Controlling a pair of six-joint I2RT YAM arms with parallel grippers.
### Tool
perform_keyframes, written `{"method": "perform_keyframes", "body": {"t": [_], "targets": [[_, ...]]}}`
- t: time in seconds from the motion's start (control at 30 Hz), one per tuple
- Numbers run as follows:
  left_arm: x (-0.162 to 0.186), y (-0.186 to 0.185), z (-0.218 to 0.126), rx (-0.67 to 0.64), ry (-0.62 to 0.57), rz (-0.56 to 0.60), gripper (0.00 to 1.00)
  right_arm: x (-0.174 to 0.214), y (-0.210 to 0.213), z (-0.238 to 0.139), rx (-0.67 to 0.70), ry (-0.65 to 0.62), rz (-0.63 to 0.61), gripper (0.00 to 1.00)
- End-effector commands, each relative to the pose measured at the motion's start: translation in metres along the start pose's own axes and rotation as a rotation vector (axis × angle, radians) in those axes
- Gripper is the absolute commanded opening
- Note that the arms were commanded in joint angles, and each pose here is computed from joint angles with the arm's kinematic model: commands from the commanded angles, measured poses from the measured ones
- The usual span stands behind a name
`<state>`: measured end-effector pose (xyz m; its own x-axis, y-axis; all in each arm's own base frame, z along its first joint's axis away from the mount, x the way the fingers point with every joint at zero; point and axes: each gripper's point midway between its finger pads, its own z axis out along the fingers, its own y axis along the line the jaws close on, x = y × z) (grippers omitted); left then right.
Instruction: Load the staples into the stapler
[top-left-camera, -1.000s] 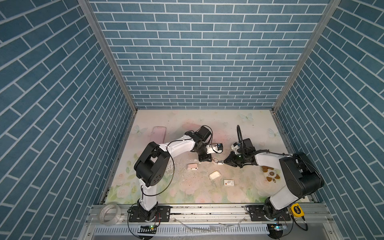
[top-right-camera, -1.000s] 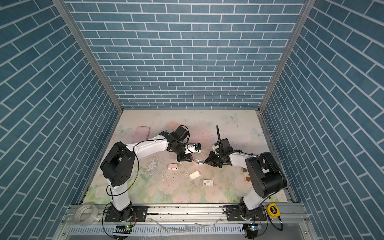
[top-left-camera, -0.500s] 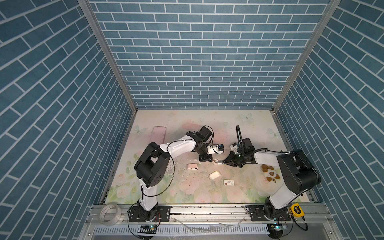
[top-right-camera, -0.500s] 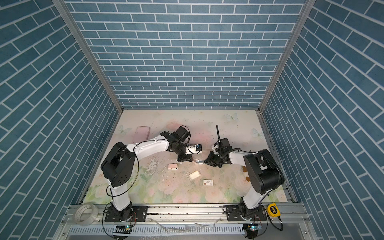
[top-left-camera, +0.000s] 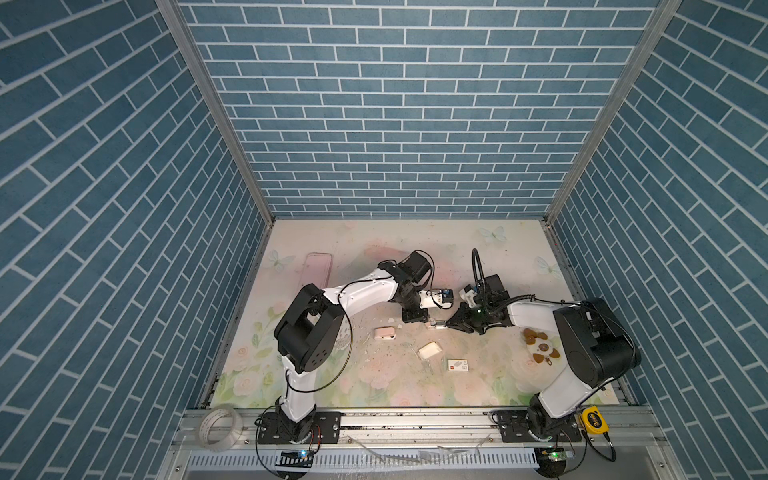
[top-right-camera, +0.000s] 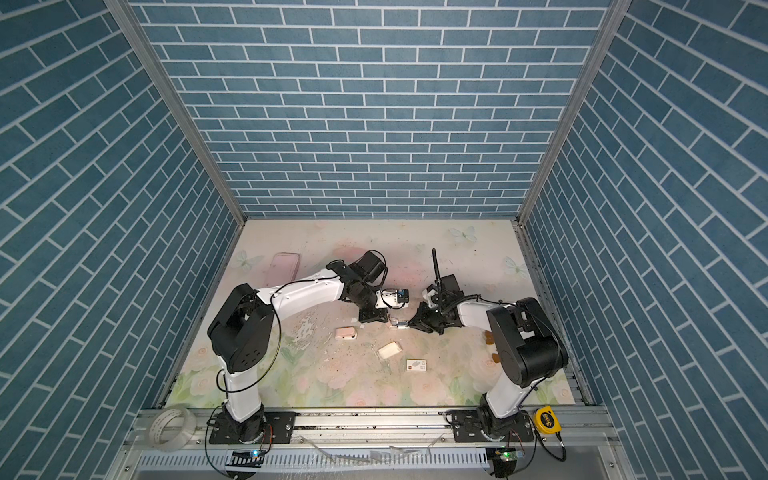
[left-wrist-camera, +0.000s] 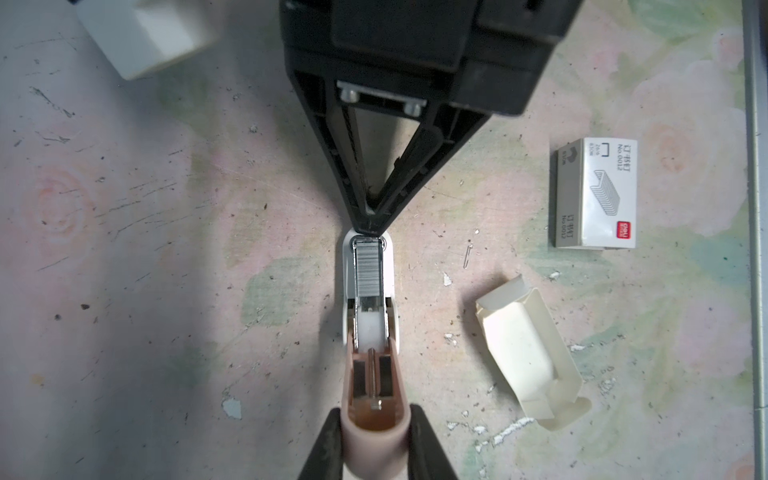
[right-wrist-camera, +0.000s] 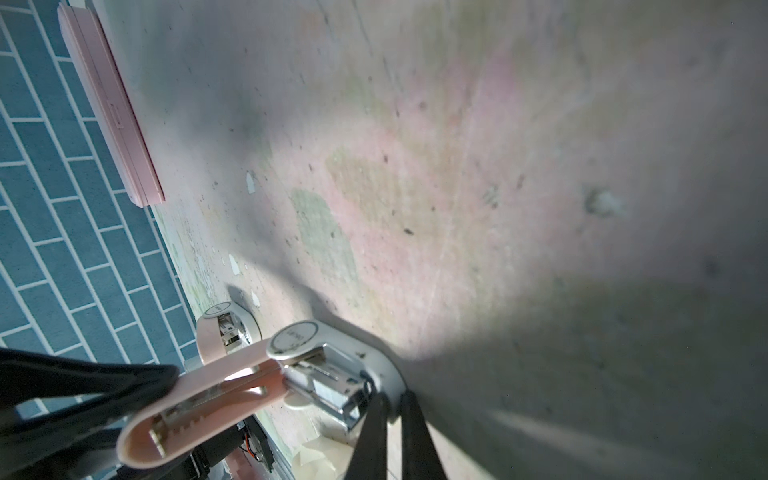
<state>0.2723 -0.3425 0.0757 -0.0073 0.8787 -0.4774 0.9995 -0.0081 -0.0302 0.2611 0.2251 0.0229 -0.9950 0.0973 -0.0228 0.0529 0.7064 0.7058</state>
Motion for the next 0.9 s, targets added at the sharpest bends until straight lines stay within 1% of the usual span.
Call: {"method": "perform_keyframes", "body": {"t": [0.0,0.57,0.87], "targets": [[-0.002,-0.012,0.011,0.053,0.018,0.02,0.21,0.004,-0.013,0.005,0.056,0.019,-0.004,0.1],[-0.011,-0.016,0.022,0.054,0.052,0.048,0.21,0.005,-0.012,0.0,0.055,-0.005,-0.017,0.09],[-0.011,-0.018,0.029,0.059,0.076,0.056,0.2,0.004,-0.01,-0.002,0.04,-0.027,-0.014,0.09]]}}
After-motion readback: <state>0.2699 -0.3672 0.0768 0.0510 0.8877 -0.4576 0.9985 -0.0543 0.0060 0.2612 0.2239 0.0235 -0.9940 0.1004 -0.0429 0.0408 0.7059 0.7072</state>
